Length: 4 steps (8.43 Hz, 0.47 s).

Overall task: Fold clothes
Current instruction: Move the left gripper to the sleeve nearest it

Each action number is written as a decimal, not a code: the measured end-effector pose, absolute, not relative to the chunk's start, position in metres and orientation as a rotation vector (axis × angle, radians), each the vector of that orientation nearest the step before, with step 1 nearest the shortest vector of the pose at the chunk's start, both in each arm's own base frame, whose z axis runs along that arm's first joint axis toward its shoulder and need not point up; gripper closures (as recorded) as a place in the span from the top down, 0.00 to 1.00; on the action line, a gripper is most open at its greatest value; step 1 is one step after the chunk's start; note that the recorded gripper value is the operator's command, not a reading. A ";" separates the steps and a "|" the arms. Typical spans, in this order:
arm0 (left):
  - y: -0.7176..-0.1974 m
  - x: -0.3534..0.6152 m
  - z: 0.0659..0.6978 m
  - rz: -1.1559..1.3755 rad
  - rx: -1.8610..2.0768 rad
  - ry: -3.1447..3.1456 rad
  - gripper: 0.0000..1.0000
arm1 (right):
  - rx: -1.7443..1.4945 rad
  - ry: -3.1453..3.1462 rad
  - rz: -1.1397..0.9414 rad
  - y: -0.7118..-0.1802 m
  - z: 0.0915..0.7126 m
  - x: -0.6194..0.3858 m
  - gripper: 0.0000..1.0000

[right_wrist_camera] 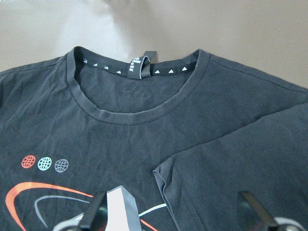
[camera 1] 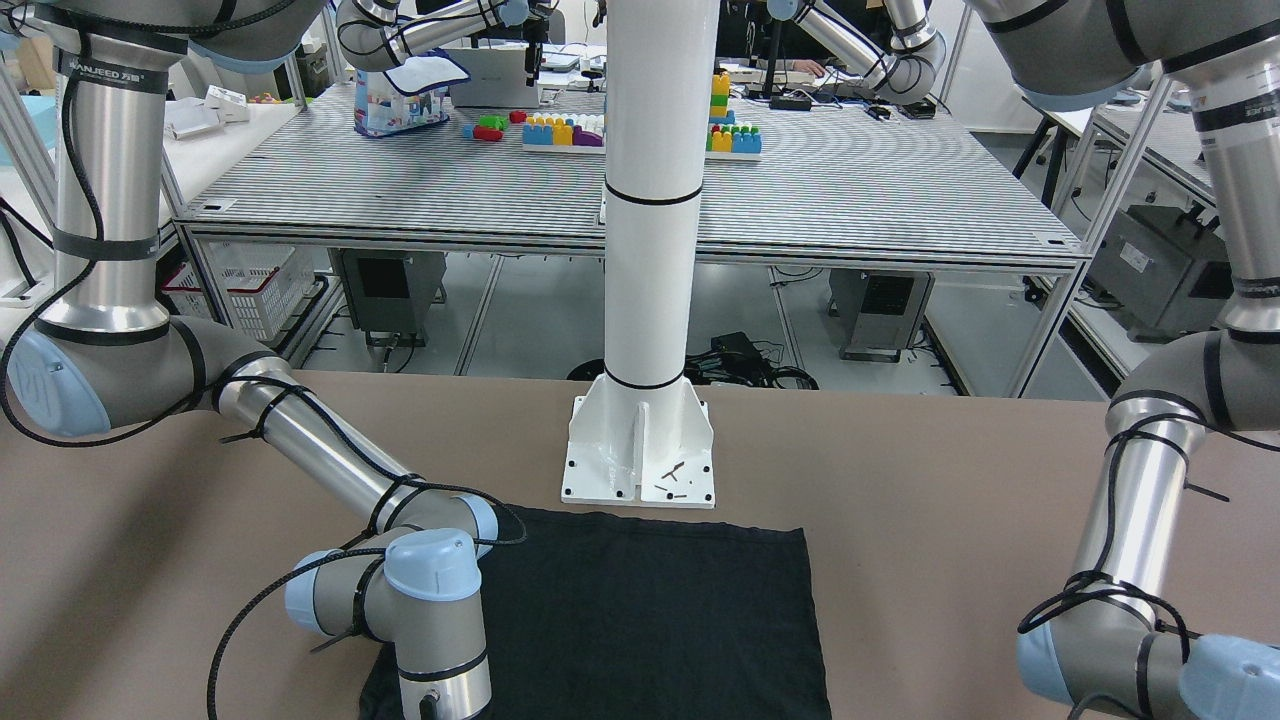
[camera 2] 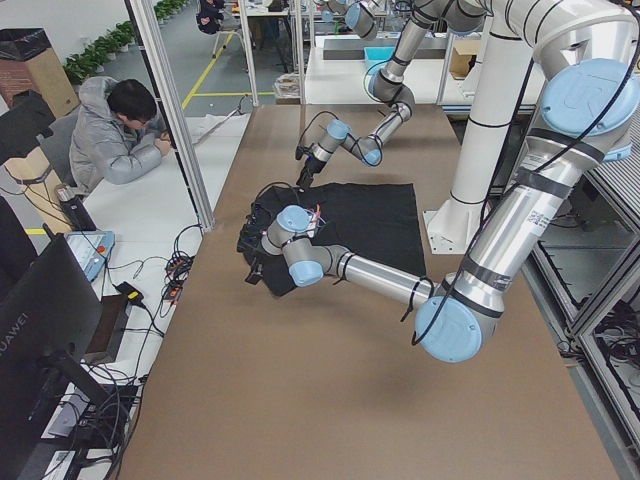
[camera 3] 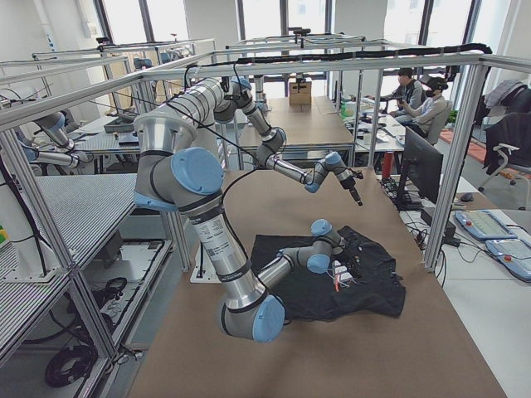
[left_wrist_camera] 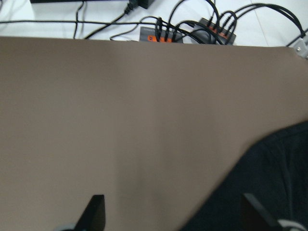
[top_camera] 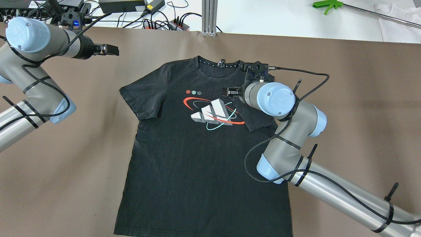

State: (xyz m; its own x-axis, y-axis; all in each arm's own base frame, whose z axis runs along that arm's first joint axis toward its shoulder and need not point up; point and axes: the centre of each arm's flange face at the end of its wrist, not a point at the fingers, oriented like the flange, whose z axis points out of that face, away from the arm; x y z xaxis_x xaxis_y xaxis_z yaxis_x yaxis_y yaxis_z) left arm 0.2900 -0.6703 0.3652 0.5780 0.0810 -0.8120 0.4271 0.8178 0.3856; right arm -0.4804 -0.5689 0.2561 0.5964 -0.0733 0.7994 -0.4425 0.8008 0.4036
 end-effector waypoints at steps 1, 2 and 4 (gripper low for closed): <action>-0.649 0.312 0.361 -0.210 0.570 0.982 1.00 | 0.600 -0.941 0.222 -0.569 0.250 -0.464 0.94; -0.631 0.332 0.360 -0.209 0.551 0.998 1.00 | 0.586 -0.956 0.218 -0.566 0.250 -0.448 0.94; -0.606 0.368 0.372 -0.200 0.544 0.978 1.00 | 0.578 -0.968 0.216 -0.561 0.253 -0.431 0.94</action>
